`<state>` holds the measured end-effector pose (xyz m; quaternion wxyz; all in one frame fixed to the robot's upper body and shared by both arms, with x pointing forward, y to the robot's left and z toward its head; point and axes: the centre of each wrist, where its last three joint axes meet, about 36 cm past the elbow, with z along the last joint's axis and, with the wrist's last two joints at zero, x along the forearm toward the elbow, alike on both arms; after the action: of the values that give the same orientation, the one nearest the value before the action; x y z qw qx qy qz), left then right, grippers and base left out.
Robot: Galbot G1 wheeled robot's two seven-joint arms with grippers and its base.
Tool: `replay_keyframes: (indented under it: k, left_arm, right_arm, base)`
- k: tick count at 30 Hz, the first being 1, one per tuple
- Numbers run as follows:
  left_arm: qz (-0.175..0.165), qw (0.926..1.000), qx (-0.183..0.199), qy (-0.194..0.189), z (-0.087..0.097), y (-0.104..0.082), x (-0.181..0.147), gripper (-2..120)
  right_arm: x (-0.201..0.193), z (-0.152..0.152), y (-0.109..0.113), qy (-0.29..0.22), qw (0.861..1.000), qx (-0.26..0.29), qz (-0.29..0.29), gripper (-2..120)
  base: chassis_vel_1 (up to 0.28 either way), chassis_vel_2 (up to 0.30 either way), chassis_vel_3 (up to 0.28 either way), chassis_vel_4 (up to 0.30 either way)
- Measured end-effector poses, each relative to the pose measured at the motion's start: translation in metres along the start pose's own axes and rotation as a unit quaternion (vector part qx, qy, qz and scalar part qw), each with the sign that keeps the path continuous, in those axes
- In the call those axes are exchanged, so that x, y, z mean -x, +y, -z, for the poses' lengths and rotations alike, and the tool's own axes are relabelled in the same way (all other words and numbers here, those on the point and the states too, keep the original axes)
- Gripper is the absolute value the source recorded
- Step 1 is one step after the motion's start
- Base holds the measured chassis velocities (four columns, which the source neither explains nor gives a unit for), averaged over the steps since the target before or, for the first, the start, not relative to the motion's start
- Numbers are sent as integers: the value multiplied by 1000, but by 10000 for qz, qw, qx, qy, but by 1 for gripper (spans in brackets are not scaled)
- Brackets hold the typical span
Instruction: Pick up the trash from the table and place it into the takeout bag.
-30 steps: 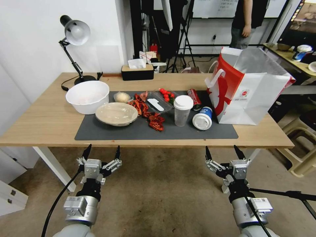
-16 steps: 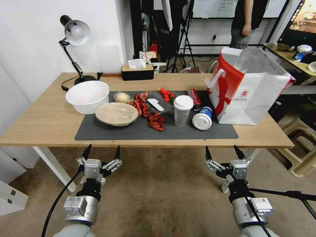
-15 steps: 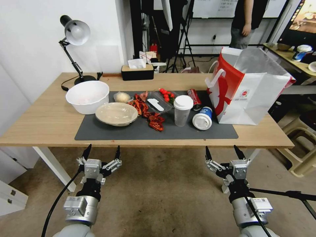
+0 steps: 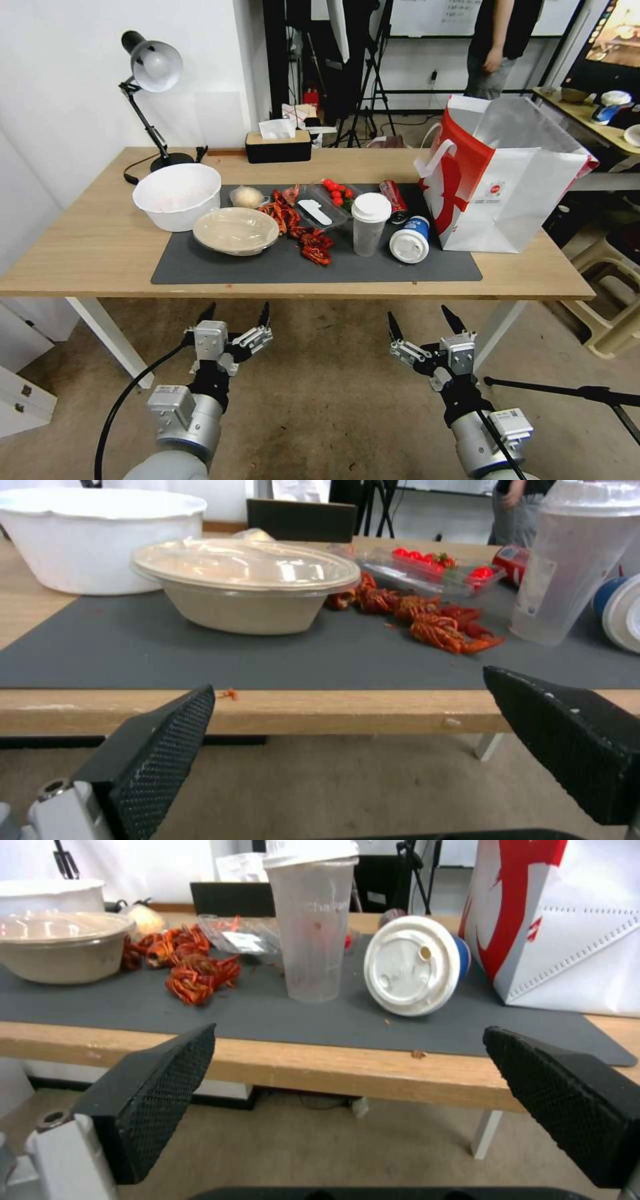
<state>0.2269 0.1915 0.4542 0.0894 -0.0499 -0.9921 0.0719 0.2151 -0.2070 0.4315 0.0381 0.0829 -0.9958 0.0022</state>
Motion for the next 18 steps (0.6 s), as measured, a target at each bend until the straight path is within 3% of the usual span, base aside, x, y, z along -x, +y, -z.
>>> replay_keyframes:
  k: [18]
  left_arm:
    - [42, 10000, 40, 16, -6, 1, 1, 100]
  right_arm:
    - [0, -1, -1, -29, 10000, -32, -8, 100]
  base:
    - [0, 0, 0, 0]
